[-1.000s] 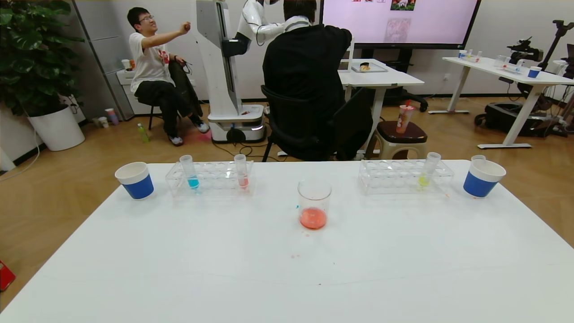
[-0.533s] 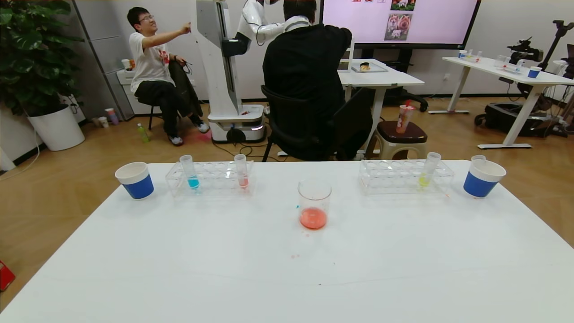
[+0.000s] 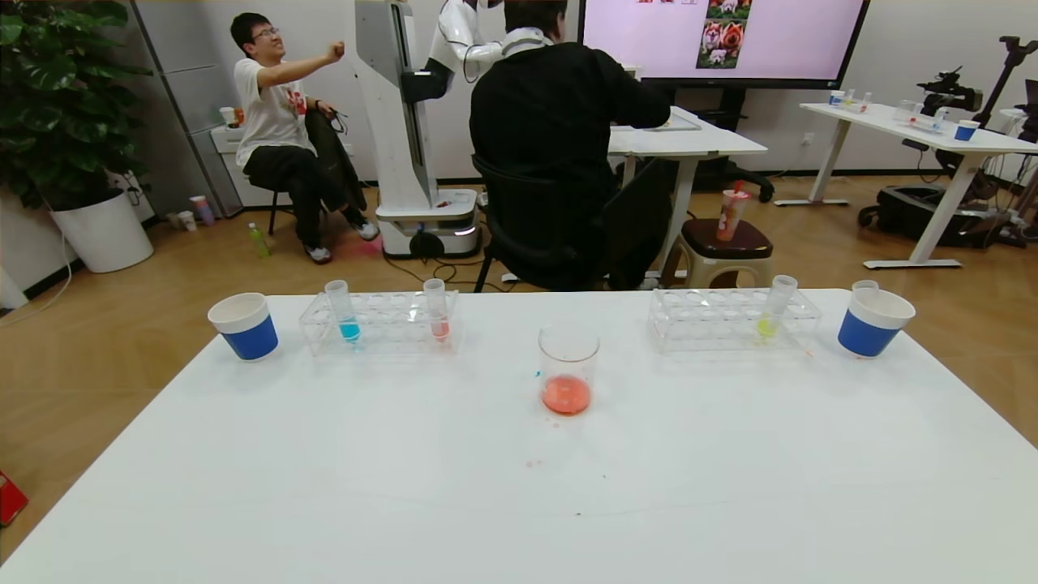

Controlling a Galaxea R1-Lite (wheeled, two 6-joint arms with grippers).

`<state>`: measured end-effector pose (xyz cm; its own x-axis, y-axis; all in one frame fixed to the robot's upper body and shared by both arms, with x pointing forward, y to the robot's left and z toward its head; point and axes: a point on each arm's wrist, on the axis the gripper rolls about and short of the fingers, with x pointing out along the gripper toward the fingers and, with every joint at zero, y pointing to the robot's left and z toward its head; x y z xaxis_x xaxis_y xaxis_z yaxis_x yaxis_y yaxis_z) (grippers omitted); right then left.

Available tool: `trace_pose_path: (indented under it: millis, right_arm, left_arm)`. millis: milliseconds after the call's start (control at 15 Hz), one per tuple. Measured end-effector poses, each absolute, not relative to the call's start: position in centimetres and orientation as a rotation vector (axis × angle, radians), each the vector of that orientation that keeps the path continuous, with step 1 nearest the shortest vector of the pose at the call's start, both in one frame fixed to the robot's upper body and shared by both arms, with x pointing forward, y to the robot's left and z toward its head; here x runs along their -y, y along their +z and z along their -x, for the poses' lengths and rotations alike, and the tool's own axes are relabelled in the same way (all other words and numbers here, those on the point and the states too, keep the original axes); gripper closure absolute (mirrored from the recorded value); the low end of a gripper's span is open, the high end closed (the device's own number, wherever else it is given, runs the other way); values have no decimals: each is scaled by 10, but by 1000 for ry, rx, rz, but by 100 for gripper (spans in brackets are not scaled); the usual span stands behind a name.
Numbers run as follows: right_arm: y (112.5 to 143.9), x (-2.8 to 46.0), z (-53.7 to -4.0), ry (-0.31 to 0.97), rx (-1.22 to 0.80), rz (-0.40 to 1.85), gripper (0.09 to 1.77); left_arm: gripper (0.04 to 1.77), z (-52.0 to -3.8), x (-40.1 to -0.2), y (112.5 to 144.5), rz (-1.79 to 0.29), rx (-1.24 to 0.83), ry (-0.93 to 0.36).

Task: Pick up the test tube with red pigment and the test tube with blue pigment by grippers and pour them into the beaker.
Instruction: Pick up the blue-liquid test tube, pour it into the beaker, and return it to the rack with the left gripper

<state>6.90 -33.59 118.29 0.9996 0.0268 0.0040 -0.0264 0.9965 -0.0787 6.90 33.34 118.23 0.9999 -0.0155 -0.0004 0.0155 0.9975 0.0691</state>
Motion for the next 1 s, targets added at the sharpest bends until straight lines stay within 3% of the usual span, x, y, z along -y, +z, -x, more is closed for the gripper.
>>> trace_pose_path:
  millis: [667,1000]
  right_arm:
    - [1183,336,-69,27,5,79,13]
    - [1183,336,-69,27,5,79,13]
  left_arm:
    - [6,-69,-333,1185,-71,18,-22]
    - [6,-63,-332,1226,-73,61,-79]
